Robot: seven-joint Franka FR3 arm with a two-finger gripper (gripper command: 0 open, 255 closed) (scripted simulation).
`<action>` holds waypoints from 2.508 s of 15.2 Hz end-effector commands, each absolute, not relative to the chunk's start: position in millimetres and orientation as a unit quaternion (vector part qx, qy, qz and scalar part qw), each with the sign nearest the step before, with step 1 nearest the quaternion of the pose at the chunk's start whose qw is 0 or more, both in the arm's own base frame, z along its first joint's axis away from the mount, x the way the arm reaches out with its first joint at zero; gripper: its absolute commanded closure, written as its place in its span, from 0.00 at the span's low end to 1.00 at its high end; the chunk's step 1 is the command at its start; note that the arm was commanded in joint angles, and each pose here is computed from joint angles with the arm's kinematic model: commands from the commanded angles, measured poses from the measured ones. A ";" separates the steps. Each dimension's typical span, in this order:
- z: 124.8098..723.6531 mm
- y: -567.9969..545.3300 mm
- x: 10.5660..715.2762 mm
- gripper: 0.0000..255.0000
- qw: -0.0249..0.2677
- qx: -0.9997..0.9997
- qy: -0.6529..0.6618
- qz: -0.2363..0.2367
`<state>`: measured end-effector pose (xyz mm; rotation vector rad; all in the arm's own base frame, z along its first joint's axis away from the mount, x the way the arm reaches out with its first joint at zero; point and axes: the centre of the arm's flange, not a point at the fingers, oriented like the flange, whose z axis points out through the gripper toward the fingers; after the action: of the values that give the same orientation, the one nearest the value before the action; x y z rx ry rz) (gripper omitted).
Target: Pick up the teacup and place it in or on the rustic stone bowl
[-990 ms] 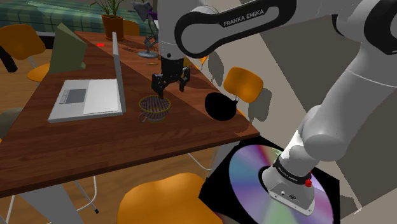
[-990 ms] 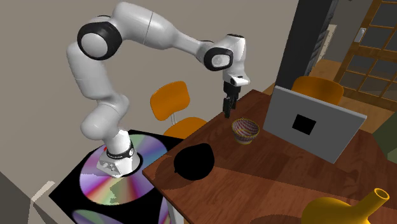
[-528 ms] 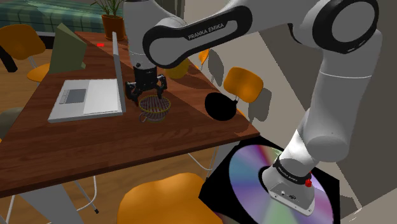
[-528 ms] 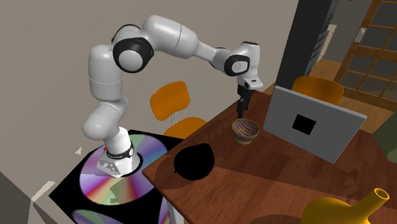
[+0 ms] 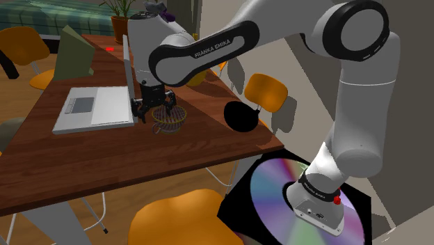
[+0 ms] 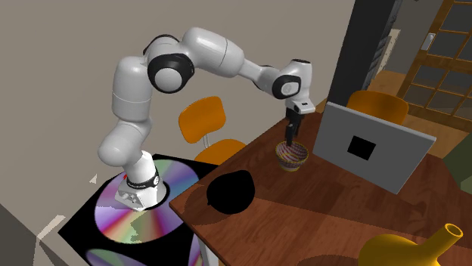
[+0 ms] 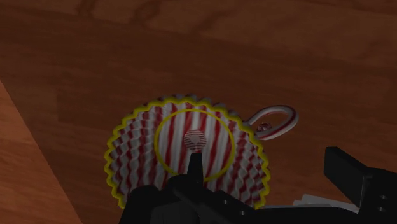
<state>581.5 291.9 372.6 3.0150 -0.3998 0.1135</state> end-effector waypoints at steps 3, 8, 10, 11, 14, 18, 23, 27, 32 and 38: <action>358.2 291.2 583.5 0.00 0.049 0.989 -0.131 0.037; 358.2 291.2 583.5 0.00 0.049 0.989 -0.131 0.037; 358.2 291.2 583.5 1.00 0.049 0.989 -0.131 0.037; 358.2 291.2 583.5 1.00 0.049 0.989 -0.131 0.037; 358.2 291.2 583.5 1.00 0.049 0.989 -0.131 0.037; 358.2 291.2 583.5 1.00 0.049 0.989 -0.131 0.037; 379.3 291.2 583.5 1.00 0.049 0.989 -0.131 0.037; 400.4 291.2 583.5 1.00 0.049 0.989 -0.131 0.037; 426.8 291.2 583.5 1.00 0.049 0.989 -0.131 0.037; 458.5 291.2 583.5 1.00 0.049 0.989 -0.131 0.037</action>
<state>583.3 290.8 452.1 3.0152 -0.4001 0.1139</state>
